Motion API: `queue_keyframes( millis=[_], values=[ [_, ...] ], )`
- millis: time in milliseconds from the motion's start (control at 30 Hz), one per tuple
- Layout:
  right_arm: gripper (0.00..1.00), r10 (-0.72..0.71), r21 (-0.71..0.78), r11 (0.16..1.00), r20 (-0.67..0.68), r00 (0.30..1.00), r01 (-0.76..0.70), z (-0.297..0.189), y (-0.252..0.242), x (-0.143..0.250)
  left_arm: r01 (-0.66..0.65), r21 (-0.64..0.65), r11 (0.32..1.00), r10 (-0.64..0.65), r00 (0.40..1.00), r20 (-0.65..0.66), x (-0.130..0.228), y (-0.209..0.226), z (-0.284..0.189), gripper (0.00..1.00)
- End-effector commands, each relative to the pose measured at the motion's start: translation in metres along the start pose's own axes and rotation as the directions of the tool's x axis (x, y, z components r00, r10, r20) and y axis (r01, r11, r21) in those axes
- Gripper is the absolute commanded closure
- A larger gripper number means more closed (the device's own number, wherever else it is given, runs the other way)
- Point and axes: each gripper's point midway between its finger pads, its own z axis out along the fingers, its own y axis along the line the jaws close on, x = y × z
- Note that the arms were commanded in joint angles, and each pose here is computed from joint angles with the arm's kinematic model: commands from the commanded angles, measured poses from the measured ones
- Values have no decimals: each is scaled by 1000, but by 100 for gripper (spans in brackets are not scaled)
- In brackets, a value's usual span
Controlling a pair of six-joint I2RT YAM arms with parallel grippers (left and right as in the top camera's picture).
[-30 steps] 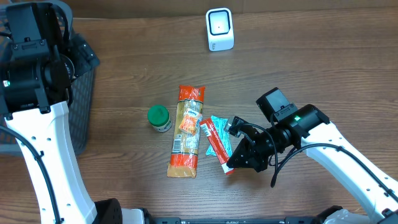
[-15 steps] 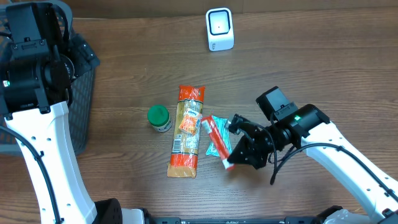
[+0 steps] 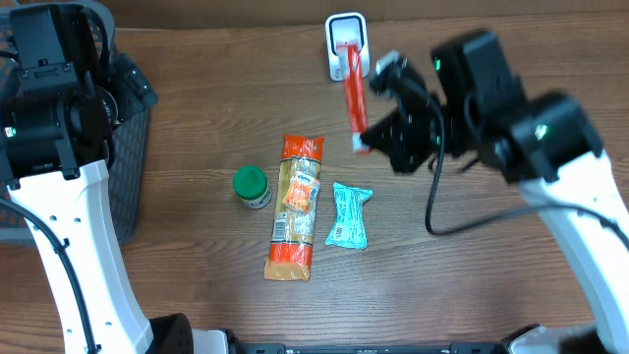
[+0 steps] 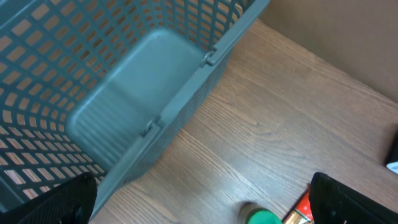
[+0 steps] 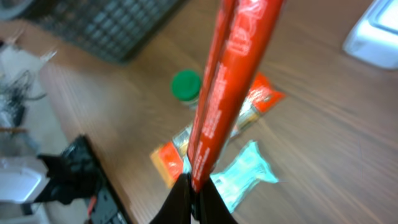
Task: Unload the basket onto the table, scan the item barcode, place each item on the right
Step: 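Hold the red snack bar's barcode in front of the white scanner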
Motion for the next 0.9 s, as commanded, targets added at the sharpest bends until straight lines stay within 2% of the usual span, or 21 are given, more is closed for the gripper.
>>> queue_keyframes(
  millis=[0,133,200,333,533,867],
  values=[
    [97,-4,147,989,2,1000,4,-3,-29,-28,-4,-13,1000,4,1000,8,-3,2,1,1],
    [97,-58,270,961,-31,998,64,-6,-52,-43,-4,-13,1000,4,1000,8,-3,2,1,0],
    [97,-120,295,945,-77,990,137,2,-63,-42,-5,-14,1000,5,1000,8,-3,2,1,0],
    [97,-126,401,896,-185,975,192,21,-98,-32,-4,-14,1000,4,1000,8,-3,2,1,0],
    [96,-179,423,848,-339,923,320,64,-138,-21,-4,-13,1000,4,1000,8,-3,2,1,0],
    [96,-168,637,681,-347,923,363,122,-218,-45,-4,-13,1000,4,1000,8,-3,2,1,1]
  ],
)
